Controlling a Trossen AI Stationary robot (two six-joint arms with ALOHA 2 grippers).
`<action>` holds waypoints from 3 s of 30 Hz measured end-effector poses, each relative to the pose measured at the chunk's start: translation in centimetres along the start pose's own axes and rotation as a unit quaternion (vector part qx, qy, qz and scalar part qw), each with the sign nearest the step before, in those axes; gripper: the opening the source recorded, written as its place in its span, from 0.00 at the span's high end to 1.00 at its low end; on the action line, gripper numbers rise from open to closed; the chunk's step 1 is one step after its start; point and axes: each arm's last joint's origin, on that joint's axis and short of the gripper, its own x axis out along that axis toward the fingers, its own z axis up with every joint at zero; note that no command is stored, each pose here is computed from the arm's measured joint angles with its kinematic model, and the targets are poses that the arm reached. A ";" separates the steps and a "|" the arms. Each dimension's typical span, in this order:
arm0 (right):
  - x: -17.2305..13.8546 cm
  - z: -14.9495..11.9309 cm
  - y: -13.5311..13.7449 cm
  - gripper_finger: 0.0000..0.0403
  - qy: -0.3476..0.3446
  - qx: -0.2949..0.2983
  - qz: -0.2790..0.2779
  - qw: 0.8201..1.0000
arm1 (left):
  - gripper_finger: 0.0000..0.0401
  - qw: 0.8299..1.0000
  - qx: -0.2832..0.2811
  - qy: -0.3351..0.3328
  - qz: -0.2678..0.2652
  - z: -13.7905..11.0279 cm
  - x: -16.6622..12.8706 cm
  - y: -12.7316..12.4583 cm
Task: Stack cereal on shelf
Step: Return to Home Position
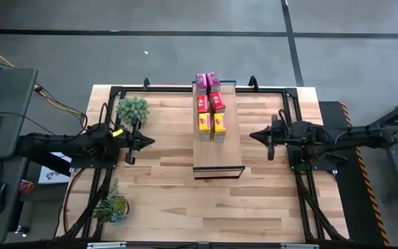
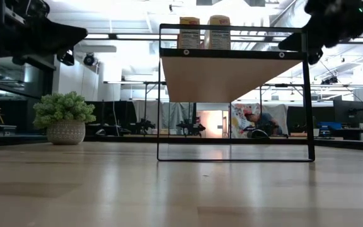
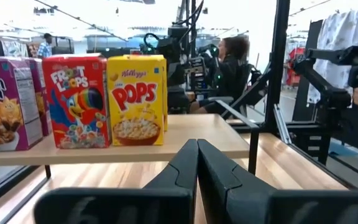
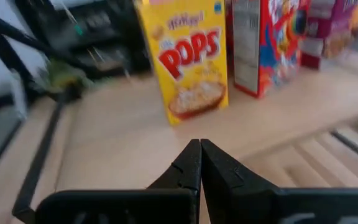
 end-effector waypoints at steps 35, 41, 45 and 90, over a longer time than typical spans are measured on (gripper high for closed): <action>-0.7 -7.9 -2.0 1.00 -0.094 0.059 0.072 0.991 | 1.00 1.000 -0.001 0.004 0.000 -0.1 0.0 0.0; -0.7 -7.9 -2.0 1.00 -0.094 0.059 0.072 0.991 | 1.00 1.000 -0.001 0.004 0.000 -0.1 0.0 0.0; -0.7 -7.9 -2.0 1.00 -0.094 0.059 0.072 0.991 | 1.00 1.000 -0.001 0.004 0.000 -0.1 0.0 0.0; -0.7 -7.9 -2.1 1.00 -0.093 0.059 0.072 0.991 | 1.00 1.000 0.002 -0.018 -0.001 0.4 -0.6 -0.1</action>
